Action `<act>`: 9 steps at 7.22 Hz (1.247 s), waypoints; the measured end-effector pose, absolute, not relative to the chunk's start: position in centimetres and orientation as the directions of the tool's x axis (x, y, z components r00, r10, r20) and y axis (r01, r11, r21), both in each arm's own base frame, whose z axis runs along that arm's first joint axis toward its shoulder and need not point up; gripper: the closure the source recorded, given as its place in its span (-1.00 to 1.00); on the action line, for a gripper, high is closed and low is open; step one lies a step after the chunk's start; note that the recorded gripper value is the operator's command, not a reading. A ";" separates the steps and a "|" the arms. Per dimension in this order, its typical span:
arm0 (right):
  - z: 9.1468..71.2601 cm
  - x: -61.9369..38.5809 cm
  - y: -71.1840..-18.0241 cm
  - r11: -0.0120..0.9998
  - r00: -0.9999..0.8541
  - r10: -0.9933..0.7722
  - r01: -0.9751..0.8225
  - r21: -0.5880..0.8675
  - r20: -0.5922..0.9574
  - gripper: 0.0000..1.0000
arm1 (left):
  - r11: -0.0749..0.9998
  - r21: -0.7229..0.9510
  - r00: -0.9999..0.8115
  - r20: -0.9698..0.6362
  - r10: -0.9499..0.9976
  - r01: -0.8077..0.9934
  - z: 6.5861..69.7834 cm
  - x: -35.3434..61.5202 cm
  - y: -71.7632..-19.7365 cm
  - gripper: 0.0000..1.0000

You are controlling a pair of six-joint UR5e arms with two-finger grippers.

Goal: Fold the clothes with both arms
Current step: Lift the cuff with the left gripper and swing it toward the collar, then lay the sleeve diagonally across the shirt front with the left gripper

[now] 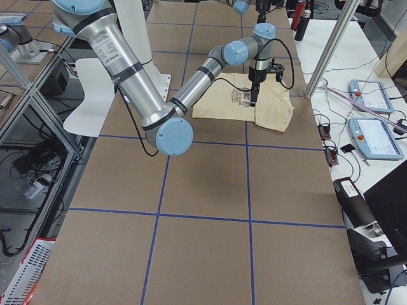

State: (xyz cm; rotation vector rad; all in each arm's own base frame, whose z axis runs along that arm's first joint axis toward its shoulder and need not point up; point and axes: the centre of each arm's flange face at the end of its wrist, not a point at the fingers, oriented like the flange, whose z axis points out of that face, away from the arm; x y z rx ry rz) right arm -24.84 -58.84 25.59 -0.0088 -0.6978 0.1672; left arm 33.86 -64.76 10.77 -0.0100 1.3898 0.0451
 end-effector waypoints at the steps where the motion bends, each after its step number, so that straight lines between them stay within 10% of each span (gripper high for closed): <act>1: 25.8 -24.8 -58.8 0.986 0.754 0.158 -0.150 -0.067 0.638 -1.00 | 0.997 0.034 0.157 -0.987 0.043 -0.064 9.0 36.8 -64.9 1.00; 9: 27.7 -24.7 -58.7 0.985 0.764 0.168 -0.149 -0.083 0.623 -1.00 | 0.984 0.169 0.146 -0.976 0.160 0.050 12.5 55.1 -62.5 1.00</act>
